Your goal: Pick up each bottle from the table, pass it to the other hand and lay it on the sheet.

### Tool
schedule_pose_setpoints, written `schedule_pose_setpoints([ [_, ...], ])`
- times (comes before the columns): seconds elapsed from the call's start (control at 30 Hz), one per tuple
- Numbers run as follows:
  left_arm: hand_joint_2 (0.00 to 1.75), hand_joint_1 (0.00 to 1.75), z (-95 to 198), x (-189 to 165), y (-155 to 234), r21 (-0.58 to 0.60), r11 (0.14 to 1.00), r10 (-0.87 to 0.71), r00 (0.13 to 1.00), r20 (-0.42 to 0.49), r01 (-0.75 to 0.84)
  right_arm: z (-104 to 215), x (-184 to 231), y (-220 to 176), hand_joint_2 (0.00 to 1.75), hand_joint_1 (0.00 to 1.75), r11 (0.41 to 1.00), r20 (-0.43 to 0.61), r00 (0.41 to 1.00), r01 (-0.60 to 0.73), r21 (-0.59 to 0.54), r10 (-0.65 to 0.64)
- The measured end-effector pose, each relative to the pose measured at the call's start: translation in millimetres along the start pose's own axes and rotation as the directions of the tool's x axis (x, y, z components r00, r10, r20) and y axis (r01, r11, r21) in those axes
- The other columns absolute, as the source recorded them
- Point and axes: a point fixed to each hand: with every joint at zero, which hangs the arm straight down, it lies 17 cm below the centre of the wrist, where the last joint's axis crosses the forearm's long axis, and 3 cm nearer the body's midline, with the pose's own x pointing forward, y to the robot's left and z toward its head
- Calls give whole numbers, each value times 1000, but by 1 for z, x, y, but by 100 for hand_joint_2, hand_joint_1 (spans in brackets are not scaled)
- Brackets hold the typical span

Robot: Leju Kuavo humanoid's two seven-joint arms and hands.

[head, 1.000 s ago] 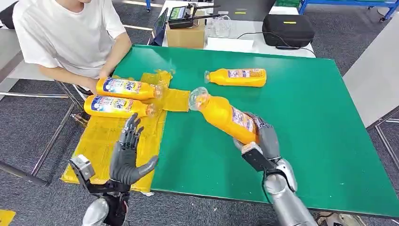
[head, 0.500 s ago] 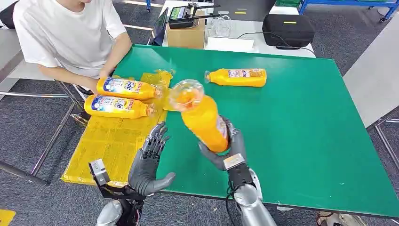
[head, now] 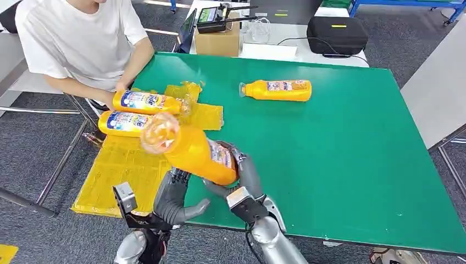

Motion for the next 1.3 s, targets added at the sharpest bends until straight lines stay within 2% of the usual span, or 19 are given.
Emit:
schedule_pose_setpoints([
  [0.27,175,0,-12,11,11,24,1000,-13,999,29,13,15,3,57,175,164,983,-2,999,37,178,-37],
  [0.47,175,0,-18,18,24,65,997,40,998,40,-43,14,-5,68,175,152,970,-8,1000,22,242,-21],
  [0.5,175,0,-17,19,25,64,996,62,997,45,-65,14,-7,70,175,145,968,-10,1000,20,248,-18],
  [0.53,175,0,-17,20,25,62,995,79,996,47,-82,14,-8,71,175,133,967,-12,1000,19,253,-17],
  [0.57,175,0,-17,21,25,63,993,92,995,49,-95,14,-9,72,175,45,966,-14,1000,18,257,-15],
  [0.6,175,0,-16,21,26,62,993,102,994,50,-105,14,-11,73,175,26,965,-18,1000,18,262,-14],
  [0.63,175,14,-16,22,26,58,991,120,992,50,-123,15,-11,74,175,0,964,-20,1000,19,266,-15],
  [0.67,175,129,-16,23,25,54,988,145,988,49,-148,16,-13,76,175,0,962,-25,1000,21,272,-14],
  [0.7,175,129,-17,24,26,52,984,169,984,53,-172,18,-14,78,175,0,961,-29,999,21,277,-13],
  [0.73,175,175,-19,28,28,51,979,196,979,62,-199,20,-17,78,0,0,961,-35,999,15,275,-6],
  [0.83,175,175,-25,35,34,58,973,220,972,77,-225,28,-26,80,0,0,965,-68,998,5,263,13],
  [1.13,175,175,-30,37,45,100,969,217,973,83,-225,35,-29,76,0,0,974,-60,997,-34,222,49],
  [1.17,175,175,-31,38,47,102,969,215,973,85,-223,36,-29,76,175,0,976,-63,997,-29,218,43],
  [1.3,175,175,-33,41,51,108,970,210,973,91,-220,42,-33,71,175,0,980,-74,997,-22,200,38],
])
